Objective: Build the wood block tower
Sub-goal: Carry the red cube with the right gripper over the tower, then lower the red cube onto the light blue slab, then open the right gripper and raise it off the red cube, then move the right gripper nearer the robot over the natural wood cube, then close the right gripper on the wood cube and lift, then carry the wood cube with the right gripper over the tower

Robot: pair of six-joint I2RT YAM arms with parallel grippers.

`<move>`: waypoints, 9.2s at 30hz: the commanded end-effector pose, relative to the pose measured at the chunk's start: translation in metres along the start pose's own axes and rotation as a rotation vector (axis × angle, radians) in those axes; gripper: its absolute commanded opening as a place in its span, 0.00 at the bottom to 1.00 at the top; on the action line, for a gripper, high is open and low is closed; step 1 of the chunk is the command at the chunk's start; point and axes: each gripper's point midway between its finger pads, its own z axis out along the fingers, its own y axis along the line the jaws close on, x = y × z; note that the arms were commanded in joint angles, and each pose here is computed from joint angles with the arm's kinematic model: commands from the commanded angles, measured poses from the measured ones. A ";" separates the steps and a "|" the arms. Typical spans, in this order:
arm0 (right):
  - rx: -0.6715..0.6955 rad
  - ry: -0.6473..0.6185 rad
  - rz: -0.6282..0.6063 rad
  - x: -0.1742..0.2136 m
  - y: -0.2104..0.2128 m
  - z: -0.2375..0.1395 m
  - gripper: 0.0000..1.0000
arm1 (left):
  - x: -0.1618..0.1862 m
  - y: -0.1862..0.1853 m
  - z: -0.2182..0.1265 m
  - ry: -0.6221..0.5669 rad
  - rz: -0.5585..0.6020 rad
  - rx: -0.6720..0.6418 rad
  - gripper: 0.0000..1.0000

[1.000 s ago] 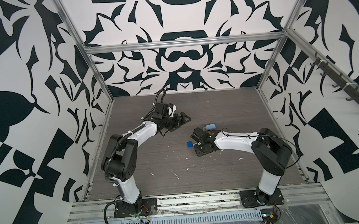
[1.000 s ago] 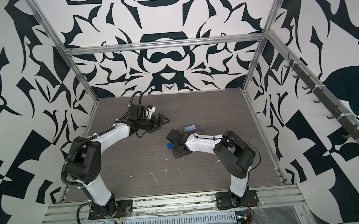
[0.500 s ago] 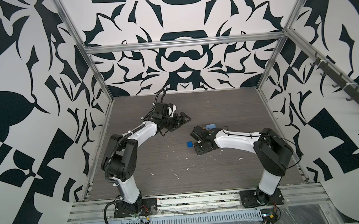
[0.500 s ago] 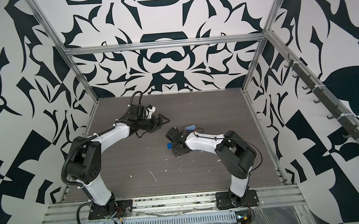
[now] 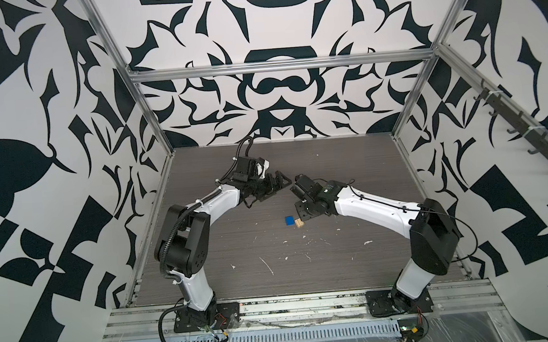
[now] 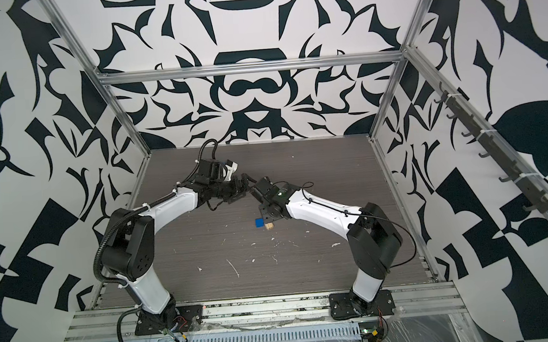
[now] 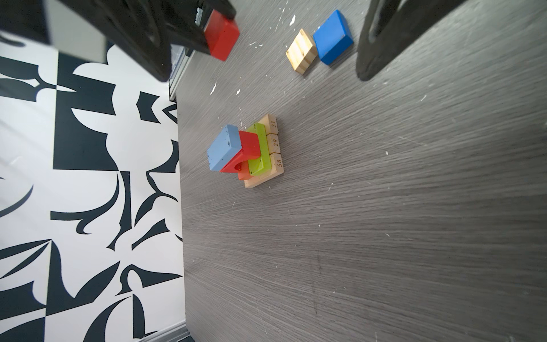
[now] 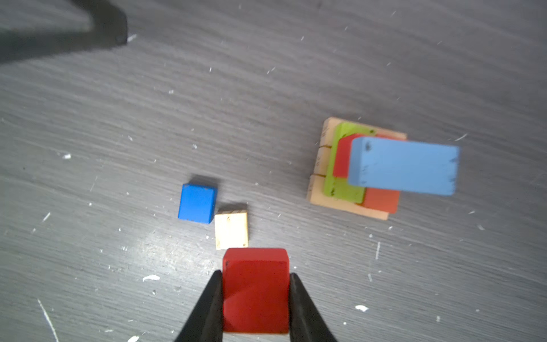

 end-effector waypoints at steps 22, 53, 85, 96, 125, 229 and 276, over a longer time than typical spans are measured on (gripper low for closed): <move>-0.035 -0.022 0.081 -0.052 -0.055 -0.028 0.33 | 0.006 -0.004 -0.006 0.002 0.009 0.007 0.99; -0.013 0.023 0.074 -0.054 -0.077 0.013 0.32 | 0.010 -0.005 -0.010 -0.001 0.003 0.009 0.99; 0.025 0.051 0.083 -0.050 -0.084 0.035 0.32 | 0.012 -0.004 -0.012 -0.003 0.005 0.003 1.00; 0.027 0.054 0.086 -0.048 -0.085 0.036 0.33 | 0.012 -0.005 -0.012 -0.001 0.006 0.003 1.00; -0.009 0.002 0.088 -0.060 -0.080 0.017 0.47 | 0.011 -0.007 -0.014 -0.006 0.010 0.004 1.00; -0.061 0.001 -0.052 0.000 0.027 0.023 0.32 | 0.008 0.000 -0.022 -0.027 0.031 -0.061 0.99; -0.002 -0.004 0.031 -0.063 -0.073 -0.002 0.31 | 0.006 -0.004 -0.023 -0.032 0.036 -0.054 0.99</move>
